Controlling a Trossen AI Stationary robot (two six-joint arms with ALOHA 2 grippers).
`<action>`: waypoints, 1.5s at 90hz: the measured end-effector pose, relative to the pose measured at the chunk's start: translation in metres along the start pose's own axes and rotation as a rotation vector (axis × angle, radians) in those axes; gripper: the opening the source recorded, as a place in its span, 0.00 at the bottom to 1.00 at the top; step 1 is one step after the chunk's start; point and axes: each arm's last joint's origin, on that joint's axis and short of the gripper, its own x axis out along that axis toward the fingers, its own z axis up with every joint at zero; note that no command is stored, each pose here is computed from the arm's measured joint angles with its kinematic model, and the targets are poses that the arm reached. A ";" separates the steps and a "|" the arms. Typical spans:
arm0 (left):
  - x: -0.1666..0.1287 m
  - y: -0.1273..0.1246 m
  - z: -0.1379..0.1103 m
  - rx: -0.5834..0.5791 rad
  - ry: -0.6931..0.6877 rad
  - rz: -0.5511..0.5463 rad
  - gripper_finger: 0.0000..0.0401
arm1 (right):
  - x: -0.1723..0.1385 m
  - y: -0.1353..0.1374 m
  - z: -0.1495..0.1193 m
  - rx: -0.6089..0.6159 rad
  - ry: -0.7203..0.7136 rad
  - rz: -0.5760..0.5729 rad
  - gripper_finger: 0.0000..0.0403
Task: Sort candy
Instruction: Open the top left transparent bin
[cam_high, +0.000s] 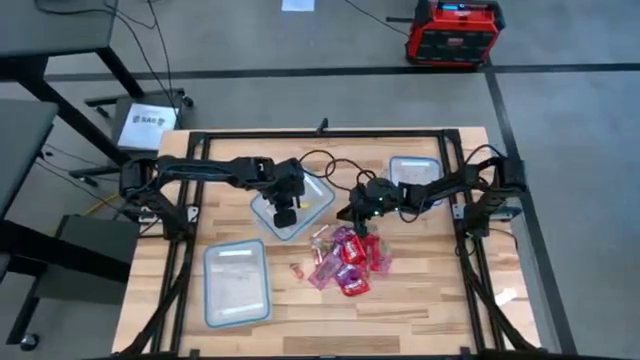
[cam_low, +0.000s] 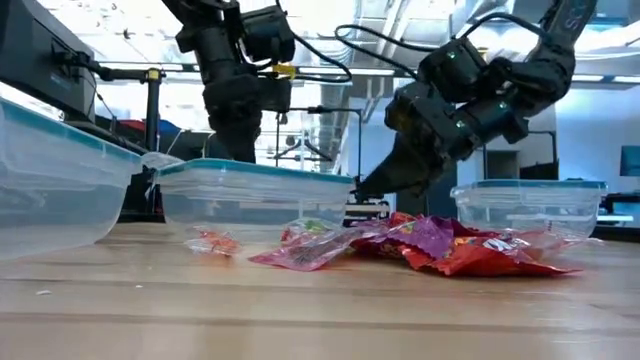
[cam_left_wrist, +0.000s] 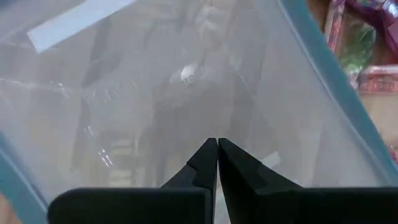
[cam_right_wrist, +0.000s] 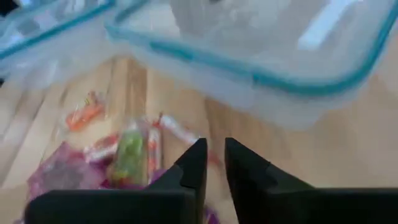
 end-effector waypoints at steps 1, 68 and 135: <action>0.000 0.000 0.000 0.003 -0.002 0.000 0.00 | 0.000 -0.001 0.000 0.001 -0.001 -0.004 0.16; 0.011 0.025 0.008 0.309 -0.223 0.085 0.00 | -0.002 -0.003 0.001 -0.049 0.034 0.216 0.40; -0.054 -0.022 0.040 0.091 -0.567 -0.009 0.00 | -0.037 0.020 0.053 -0.422 -0.321 0.103 0.36</action>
